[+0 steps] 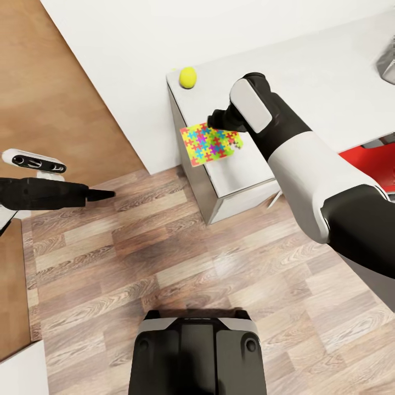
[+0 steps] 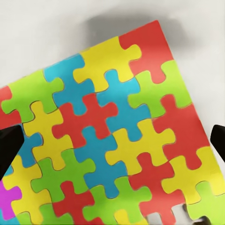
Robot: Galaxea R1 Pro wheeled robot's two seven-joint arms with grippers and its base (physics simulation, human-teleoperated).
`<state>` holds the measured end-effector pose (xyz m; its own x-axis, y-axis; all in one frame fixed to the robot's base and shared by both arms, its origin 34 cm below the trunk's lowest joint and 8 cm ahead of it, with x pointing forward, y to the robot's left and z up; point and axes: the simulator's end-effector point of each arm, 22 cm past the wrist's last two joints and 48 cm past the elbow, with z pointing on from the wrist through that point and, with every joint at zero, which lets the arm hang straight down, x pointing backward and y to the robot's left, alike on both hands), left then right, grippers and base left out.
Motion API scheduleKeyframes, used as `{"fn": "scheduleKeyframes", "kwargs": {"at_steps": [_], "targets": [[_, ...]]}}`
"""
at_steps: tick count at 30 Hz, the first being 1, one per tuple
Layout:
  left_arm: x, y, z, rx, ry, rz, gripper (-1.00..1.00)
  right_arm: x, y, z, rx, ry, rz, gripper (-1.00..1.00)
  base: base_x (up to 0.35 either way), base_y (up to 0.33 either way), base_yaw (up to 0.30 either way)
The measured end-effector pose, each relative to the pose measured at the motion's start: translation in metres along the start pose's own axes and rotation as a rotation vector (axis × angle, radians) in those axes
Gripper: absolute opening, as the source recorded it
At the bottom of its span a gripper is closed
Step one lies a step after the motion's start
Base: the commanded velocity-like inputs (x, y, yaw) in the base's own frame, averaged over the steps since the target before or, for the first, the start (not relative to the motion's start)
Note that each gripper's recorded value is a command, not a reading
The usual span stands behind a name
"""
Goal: Put all the toys in the child's room - the three board games (two on the bed and one on the table), the two jigsaw puzzles on the table, and the tennis ball on the table - inside the toy box on the table in the child's room.
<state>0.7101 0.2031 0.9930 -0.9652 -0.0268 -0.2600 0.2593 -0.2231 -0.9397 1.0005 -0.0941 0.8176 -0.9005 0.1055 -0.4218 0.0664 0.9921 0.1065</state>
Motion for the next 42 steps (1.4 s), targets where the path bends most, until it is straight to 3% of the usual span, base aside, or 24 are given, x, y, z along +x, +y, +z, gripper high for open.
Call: {"fn": "scheduleKeyframes", "kwargs": {"at_steps": [9, 25, 42], "targets": [[0.000, 0.000, 0.001, 0.001, 0.000, 0.000, 1.00, 0.001, 0.001, 0.001, -0.018, 0.011, 0.030, 1.00, 0.000, -0.015, 0.000], [0.000, 0.000, 0.000, 0.002, 0.000, -0.001, 1.00, -0.021, 0.007, -0.014, -0.036, -0.044, 0.026, 1.00, 0.000, 0.000, 0.000], [-0.001, 0.000, 0.000, 0.003, -0.001, -0.001, 1.00, -0.025, 0.008, -0.017, -0.045, -0.051, 0.036, 1.00, 0.000, 0.000, 0.000]]}}
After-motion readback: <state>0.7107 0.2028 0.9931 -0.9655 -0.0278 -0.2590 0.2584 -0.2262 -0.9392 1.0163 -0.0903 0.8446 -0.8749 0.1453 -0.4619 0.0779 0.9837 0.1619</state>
